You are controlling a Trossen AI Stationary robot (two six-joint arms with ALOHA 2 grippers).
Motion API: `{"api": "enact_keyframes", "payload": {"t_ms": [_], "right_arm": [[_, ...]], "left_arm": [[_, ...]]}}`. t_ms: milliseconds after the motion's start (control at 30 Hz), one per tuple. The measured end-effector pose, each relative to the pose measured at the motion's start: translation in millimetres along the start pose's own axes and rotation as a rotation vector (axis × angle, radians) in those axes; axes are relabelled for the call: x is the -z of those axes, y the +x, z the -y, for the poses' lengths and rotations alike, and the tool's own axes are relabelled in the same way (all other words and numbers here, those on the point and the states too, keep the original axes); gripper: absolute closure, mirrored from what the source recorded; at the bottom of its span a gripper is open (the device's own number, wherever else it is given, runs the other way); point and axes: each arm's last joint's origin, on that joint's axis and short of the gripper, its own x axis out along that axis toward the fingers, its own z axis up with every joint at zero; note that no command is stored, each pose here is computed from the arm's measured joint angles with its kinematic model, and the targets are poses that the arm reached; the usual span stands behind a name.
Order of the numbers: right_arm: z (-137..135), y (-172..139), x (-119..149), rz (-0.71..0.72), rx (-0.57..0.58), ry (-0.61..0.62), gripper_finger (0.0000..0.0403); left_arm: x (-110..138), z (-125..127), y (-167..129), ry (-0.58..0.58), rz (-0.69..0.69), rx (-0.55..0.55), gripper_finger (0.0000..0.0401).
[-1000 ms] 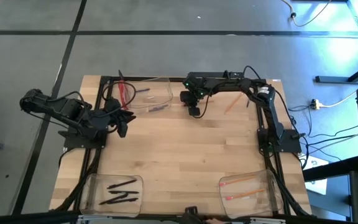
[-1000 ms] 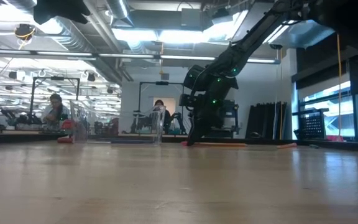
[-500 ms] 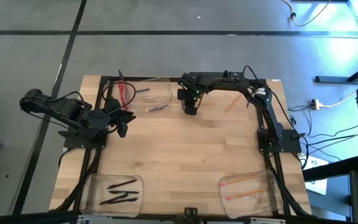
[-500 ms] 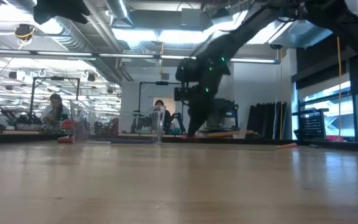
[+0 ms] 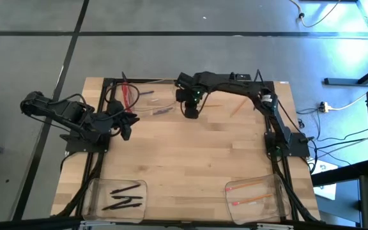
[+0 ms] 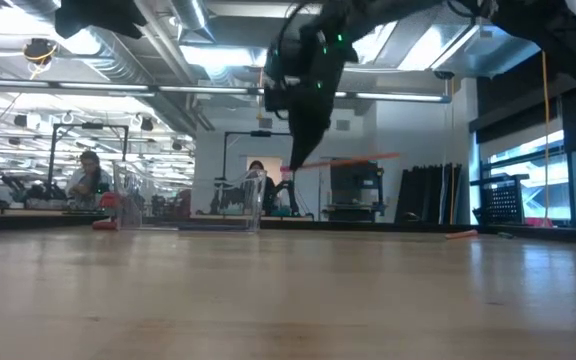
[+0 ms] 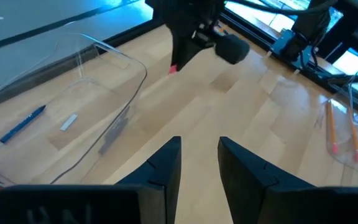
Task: Sort crayons/erasers/pens/pencils in bins
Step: Put the yellow pencil into the bottom right transparent bin
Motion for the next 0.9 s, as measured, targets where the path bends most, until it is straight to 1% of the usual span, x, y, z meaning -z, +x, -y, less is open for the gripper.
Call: {"api": "enact_keyframes", "payload": {"t_ms": [67, 167, 567, 667, 767, 900], "right_arm": [[-13, -8, -6, -0.016, 0.016, -0.020, 0.0374], [-35, -20, -14, -0.028, 0.001, -0.046, 0.0373], [-118, -71, -35, -0.004, -0.052, -0.058, 0.0373], [-137, -87, -33, -0.020, -0.066, -0.056, 0.0372], [-152, -101, -27, -0.030, -0.076, -0.029, 0.0372], [-171, -120, -15, -0.048, -0.037, 0.038, 0.0372]], "left_arm": [[0, 0, 0, 0.024, -0.001, 0.001, 0.0304], [0, 0, 0, 0.043, -0.002, 0.002, 0.0304], [0, 0, 0, 0.054, -0.004, 0.004, 0.0304], [1, 1, 0, 0.158, -0.021, 0.025, 0.0304], [3, 4, 0, 0.300, -0.067, 0.092, 0.0304], [3, 7, 0, 0.444, -0.088, 0.163, 0.0304]]}}
